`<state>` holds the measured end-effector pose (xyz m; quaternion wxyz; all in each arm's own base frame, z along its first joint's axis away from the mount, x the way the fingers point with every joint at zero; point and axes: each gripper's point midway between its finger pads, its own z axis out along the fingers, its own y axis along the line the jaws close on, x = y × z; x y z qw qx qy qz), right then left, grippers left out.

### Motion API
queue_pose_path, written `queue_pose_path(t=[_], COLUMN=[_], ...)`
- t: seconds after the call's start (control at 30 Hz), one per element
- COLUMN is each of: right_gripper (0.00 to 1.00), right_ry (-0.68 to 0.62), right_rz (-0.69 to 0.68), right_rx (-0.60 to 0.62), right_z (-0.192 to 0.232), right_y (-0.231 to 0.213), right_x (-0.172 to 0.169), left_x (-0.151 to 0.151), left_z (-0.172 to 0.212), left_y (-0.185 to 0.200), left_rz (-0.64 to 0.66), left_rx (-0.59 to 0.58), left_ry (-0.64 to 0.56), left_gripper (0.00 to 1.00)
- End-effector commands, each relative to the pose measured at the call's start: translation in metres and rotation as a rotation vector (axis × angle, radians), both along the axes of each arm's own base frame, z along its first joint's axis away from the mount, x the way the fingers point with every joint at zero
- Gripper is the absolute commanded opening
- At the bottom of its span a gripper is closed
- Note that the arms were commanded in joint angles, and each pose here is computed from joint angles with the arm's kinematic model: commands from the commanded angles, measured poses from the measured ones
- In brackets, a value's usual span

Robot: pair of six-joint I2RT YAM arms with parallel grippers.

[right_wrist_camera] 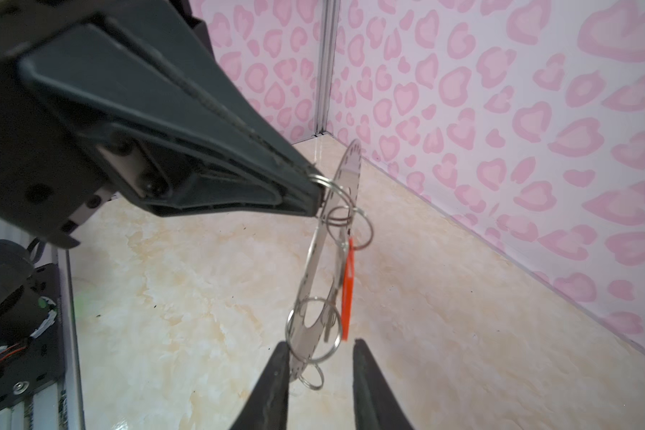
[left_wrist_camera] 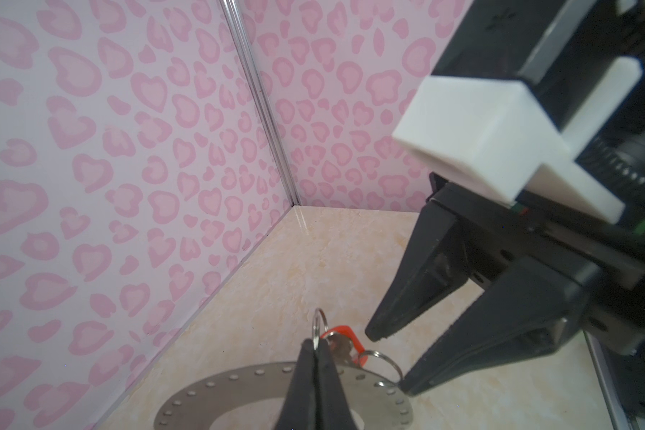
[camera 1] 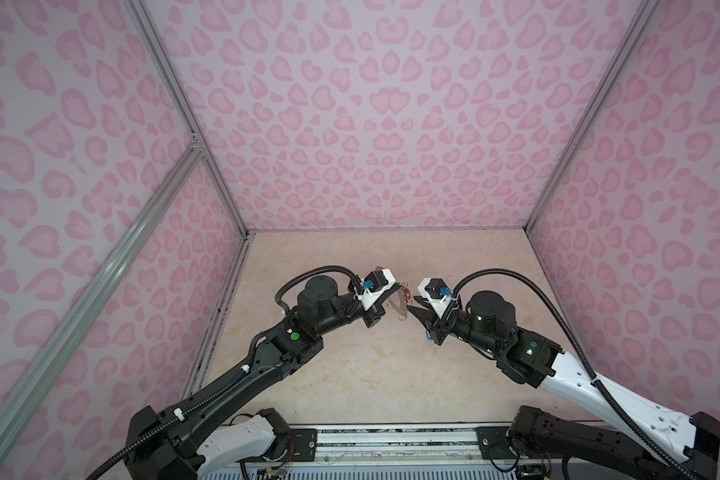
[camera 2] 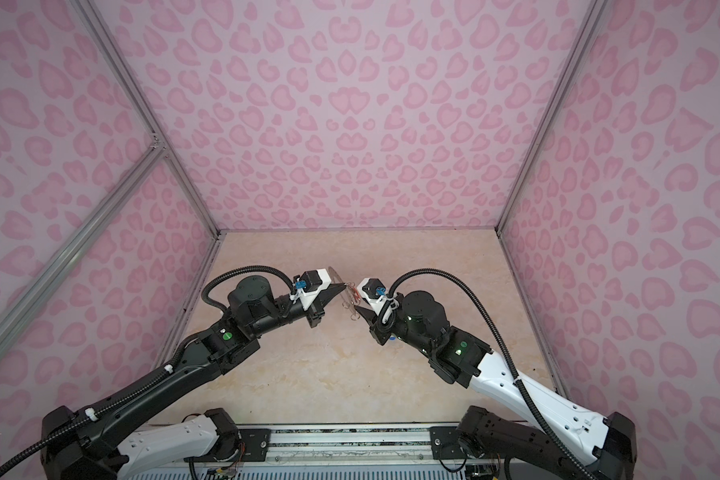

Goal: Put the keys on the keyring

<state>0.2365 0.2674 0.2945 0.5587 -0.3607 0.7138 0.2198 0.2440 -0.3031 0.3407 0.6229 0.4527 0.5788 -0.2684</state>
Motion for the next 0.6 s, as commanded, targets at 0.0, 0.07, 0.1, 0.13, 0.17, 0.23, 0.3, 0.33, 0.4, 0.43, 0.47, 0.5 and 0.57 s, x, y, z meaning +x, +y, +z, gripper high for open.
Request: queue_pose_path(t=[0.0,0.07,0.1,0.13,0.17,0.23,0.3,0.33,0.4,0.43,0.47,0.5,0.57], right_gripper=[0.32,0.33,0.34,0.35,0.35,0.36,0.36,0.36,0.36,0.35,0.35,0.35,0.35], right_ry=[-0.069,-0.076,-0.076,-0.074,-0.078,-0.099,-0.145,-0.161,-0.197,-0.21,-0.218,-0.229,-0.249], right_rz=[-0.058,-0.012,-0.001,0.008,0.014,0.028,0.059,0.063,0.058,0.053,0.043,0.036,0.012], right_rx=[0.016,-0.015,-0.042,-0.066,-0.075,-0.061,-0.017,-0.001,0.032,0.035,0.036,0.035,0.031], right_z=[0.013,0.01,0.007,0.003,0.003,0.008,0.02,0.025,0.036,0.041,0.044,0.048,0.055], right_y=[-0.006,-0.002,-0.002,-0.003,-0.004,-0.007,-0.011,-0.012,-0.018,-0.02,-0.022,-0.023,-0.026], right_x=[0.01,0.004,0.002,0.0,-0.002,-0.008,-0.018,-0.021,-0.025,-0.025,-0.024,-0.024,-0.02], left_x=[-0.002,-0.002,-0.002,-0.001,-0.001,-0.002,-0.002,-0.002,-0.003,-0.003,-0.004,-0.004,-0.005], left_z=[0.015,0.016,0.016,0.017,0.017,0.017,0.016,0.017,0.016,0.016,0.015,0.016,0.016], left_y=[0.0,0.0,0.0,0.0,0.001,0.001,0.001,0.001,0.001,0.001,0.0,0.0,0.0], left_rz=[-0.008,-0.006,-0.006,-0.005,-0.003,-0.003,-0.003,-0.003,-0.009,-0.012,-0.015,-0.018,-0.021], left_rx=[-0.054,-0.054,-0.054,-0.055,-0.056,-0.054,-0.05,-0.051,-0.051,-0.052,-0.051,-0.052,-0.051], left_ry=[-0.03,-0.032,-0.032,-0.034,-0.035,-0.035,-0.034,-0.035,-0.032,-0.03,-0.028,-0.028,-0.026], left_gripper=[0.03,0.03,0.03,0.03,0.03,0.03,0.03,0.03,0.03,0.03,0.03,0.03,0.03])
